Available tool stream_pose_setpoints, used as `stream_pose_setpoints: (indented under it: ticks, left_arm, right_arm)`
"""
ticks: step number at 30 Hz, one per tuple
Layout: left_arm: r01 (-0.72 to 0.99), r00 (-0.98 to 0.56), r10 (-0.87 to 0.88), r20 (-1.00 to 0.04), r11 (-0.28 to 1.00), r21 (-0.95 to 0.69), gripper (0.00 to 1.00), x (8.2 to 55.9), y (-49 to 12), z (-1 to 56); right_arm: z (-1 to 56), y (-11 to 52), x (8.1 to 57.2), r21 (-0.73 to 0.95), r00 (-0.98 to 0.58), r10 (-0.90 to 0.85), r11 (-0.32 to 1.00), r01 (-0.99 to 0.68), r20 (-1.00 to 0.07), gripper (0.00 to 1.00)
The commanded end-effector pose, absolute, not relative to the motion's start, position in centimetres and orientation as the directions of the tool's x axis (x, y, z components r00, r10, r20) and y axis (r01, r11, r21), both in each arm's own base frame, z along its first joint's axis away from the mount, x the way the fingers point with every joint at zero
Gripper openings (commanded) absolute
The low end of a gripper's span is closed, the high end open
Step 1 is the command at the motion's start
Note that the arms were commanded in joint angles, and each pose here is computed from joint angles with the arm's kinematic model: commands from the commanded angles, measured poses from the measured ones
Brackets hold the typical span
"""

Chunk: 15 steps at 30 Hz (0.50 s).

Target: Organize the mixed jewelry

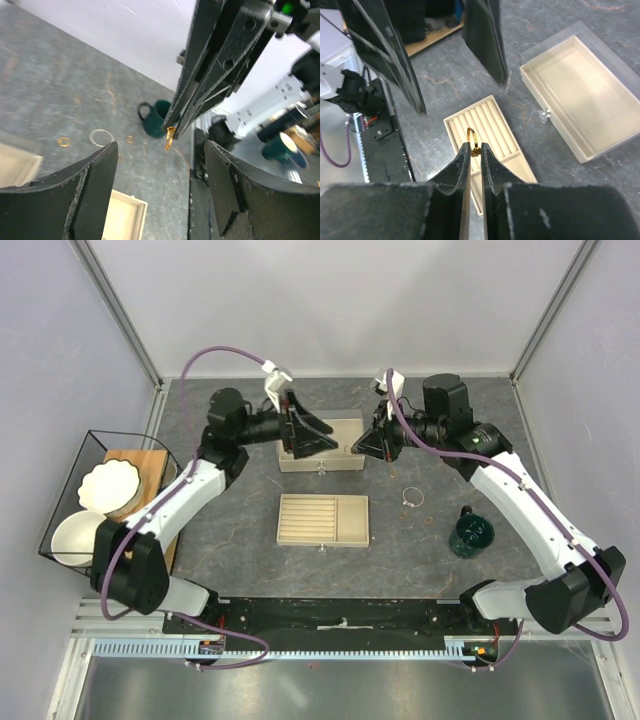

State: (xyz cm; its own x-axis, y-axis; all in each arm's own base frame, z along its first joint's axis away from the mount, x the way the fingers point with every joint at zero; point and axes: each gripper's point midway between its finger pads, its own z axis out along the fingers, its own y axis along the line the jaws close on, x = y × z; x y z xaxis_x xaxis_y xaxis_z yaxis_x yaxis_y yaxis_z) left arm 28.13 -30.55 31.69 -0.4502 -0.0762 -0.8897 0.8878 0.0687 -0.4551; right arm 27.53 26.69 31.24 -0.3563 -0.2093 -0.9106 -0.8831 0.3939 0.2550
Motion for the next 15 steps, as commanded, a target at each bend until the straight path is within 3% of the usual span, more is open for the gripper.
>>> stream_pose_setpoints:
  ticks: [1,7,15]
  left_arm:
    - [0.873,-0.334,-0.221,-0.916,0.294,-0.389,0.78,32.0,-25.3,35.7]
    - [0.675,-0.377,-0.331,-0.865,0.541,-0.502,0.77,37.0,-16.0,36.1]
    - [0.458,-0.457,-0.342,-0.821,0.701,-0.547,0.76,39.0,-9.3,32.2]
  right_arm:
    - [31.4,26.1,29.2,0.145,-0.298,-0.283,0.457,-0.878,-0.912,0.0]
    - [26.4,27.7,29.9,-0.018,-0.255,-0.513,0.469,-0.883,-0.82,0.0]
    - [20.7,31.6,29.7,-0.234,-0.122,-0.765,0.339,-0.911,-0.632,0.0]
